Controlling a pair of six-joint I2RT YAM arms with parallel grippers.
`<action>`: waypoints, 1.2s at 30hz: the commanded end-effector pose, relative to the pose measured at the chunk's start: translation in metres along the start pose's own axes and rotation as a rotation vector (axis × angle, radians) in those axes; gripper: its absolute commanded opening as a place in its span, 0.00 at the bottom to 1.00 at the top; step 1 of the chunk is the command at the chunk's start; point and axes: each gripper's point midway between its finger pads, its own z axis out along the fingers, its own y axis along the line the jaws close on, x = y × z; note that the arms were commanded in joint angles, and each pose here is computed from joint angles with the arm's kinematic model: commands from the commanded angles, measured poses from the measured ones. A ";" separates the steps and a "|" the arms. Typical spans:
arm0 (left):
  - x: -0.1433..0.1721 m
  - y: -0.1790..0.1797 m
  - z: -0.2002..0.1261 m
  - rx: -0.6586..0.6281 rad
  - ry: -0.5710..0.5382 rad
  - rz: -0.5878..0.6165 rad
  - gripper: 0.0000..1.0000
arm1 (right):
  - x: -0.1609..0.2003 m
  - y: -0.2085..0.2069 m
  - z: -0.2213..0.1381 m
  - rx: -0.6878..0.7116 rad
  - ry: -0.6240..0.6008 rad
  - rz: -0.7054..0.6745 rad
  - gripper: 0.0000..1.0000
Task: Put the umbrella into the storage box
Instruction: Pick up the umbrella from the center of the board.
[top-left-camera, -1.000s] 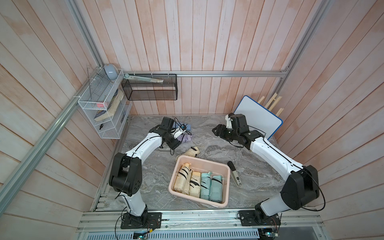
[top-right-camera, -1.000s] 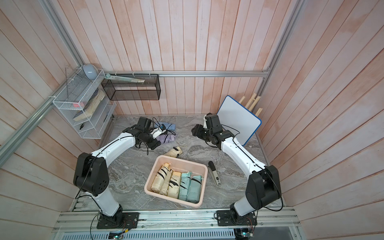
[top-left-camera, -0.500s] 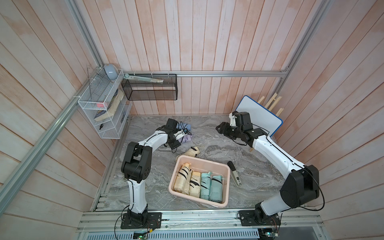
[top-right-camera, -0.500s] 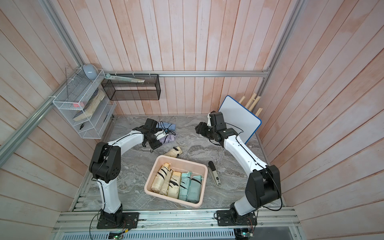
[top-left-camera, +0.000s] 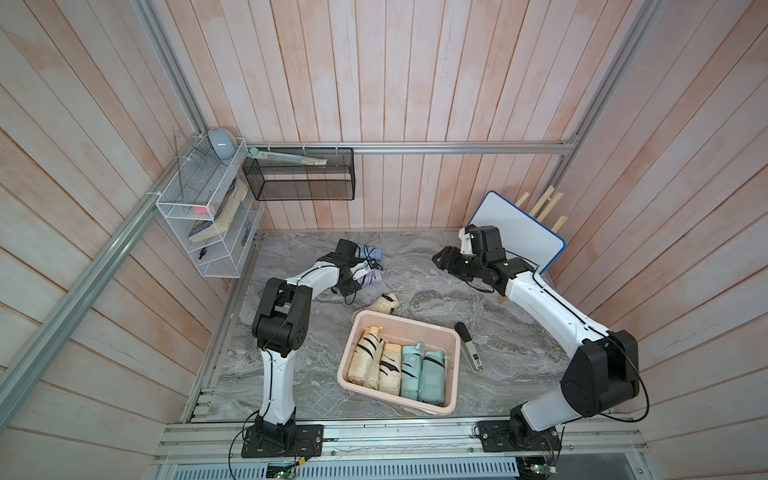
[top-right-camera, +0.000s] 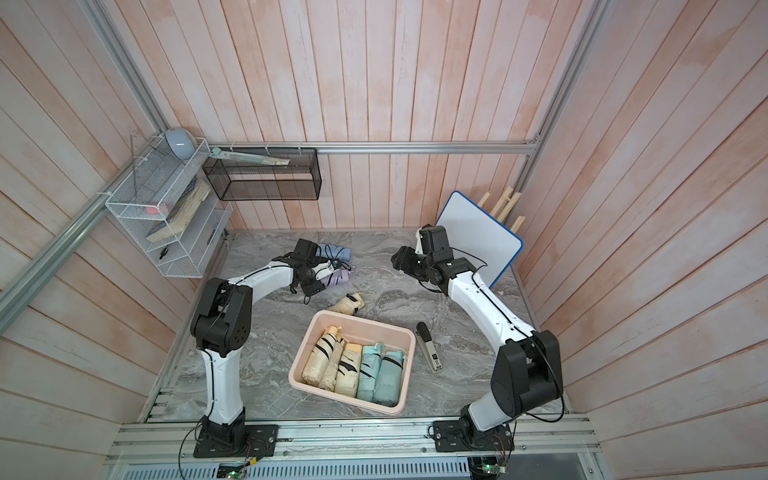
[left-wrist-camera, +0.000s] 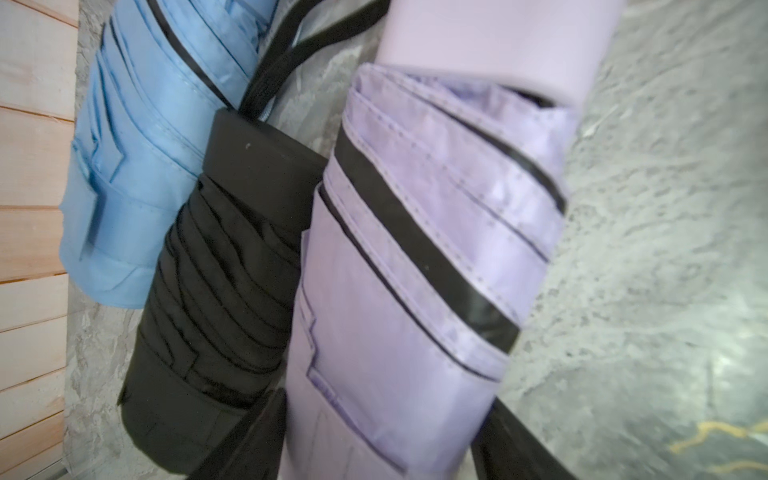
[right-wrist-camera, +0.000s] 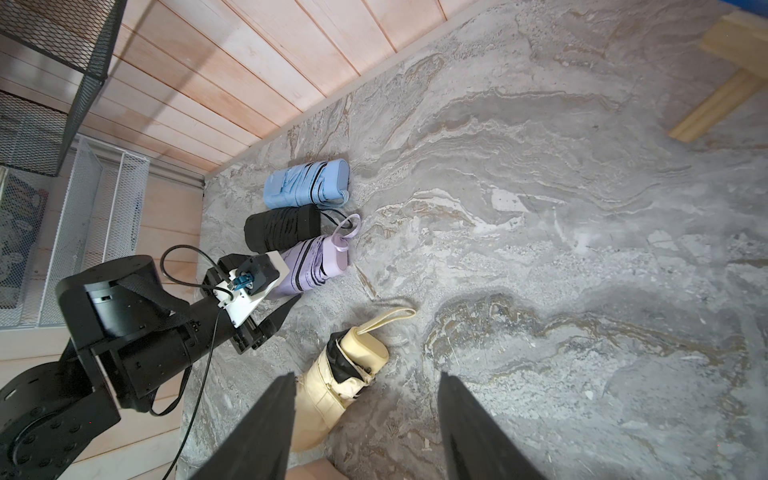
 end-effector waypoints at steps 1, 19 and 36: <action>0.004 -0.007 0.011 0.034 0.010 0.004 0.68 | 0.002 0.000 -0.005 -0.015 -0.001 0.011 0.60; 0.022 -0.015 -0.005 -0.005 0.033 -0.080 0.13 | 0.005 0.002 -0.010 -0.045 -0.015 0.030 0.60; -0.009 0.020 -0.131 -0.220 -0.234 -0.389 0.00 | 0.010 0.068 -0.019 -0.245 -0.024 0.143 0.61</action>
